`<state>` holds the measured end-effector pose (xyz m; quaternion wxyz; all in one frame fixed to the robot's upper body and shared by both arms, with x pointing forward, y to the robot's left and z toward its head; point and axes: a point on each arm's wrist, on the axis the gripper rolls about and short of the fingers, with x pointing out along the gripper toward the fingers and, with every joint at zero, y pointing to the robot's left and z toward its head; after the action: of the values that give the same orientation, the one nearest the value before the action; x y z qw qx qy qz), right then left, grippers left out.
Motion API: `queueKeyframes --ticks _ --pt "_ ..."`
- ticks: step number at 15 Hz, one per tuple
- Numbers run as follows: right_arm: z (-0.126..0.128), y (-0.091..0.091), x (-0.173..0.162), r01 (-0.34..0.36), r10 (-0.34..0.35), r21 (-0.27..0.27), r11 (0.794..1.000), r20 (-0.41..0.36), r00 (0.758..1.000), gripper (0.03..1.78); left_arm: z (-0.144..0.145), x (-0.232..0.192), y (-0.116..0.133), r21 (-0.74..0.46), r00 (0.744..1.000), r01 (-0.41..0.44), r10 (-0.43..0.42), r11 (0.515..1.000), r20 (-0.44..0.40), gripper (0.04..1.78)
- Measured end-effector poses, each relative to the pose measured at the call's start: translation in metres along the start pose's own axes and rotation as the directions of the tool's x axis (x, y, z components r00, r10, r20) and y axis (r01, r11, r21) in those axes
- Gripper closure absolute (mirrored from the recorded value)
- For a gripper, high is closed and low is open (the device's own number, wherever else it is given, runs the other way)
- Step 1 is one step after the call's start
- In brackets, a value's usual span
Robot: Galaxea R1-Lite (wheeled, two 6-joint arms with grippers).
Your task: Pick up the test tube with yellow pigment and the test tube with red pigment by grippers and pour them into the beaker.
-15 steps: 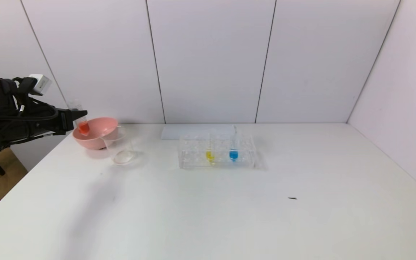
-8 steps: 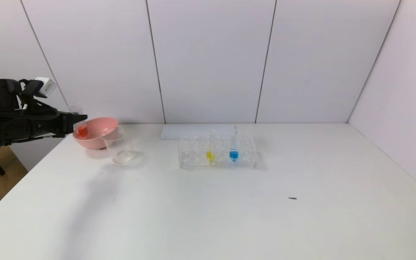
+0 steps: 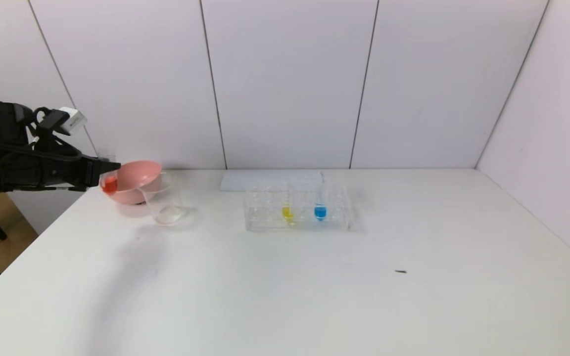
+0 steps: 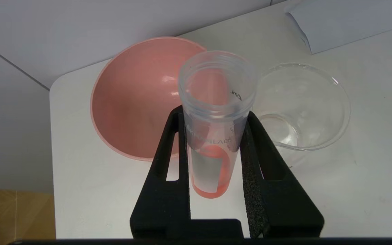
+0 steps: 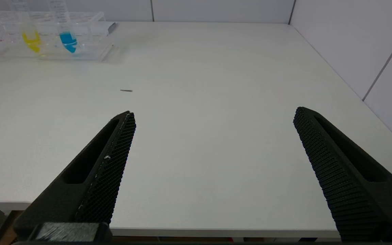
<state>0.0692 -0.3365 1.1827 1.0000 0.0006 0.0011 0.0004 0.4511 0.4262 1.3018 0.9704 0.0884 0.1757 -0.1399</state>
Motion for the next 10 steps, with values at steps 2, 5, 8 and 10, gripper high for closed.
queueKeyframes --ticks 2,5,8,10 --pt "0.0001 0.0000 0.0000 0.000 0.000 0.000 1.000 0.000 1.000 0.11 0.0024 -0.0008 0.0004 0.019 1.000 0.009 -0.009 1.000 -0.021 1.37" --pt "0.0001 0.0000 0.0000 0.000 0.000 0.000 1.000 0.000 1.000 0.11 0.0045 -0.0021 0.0006 0.065 0.998 0.030 -0.026 0.997 -0.055 1.37" --pt "0.0001 0.0000 0.0000 0.000 0.000 0.000 1.000 0.000 1.000 0.11 0.0063 -0.0042 0.0015 0.104 0.996 0.044 -0.036 0.994 -0.082 1.37" --pt "0.0001 0.0000 0.0000 0.000 0.000 0.000 1.000 0.000 1.000 0.11 0.0061 -0.0054 0.0009 0.110 0.993 0.061 -0.049 0.992 -0.110 1.37"
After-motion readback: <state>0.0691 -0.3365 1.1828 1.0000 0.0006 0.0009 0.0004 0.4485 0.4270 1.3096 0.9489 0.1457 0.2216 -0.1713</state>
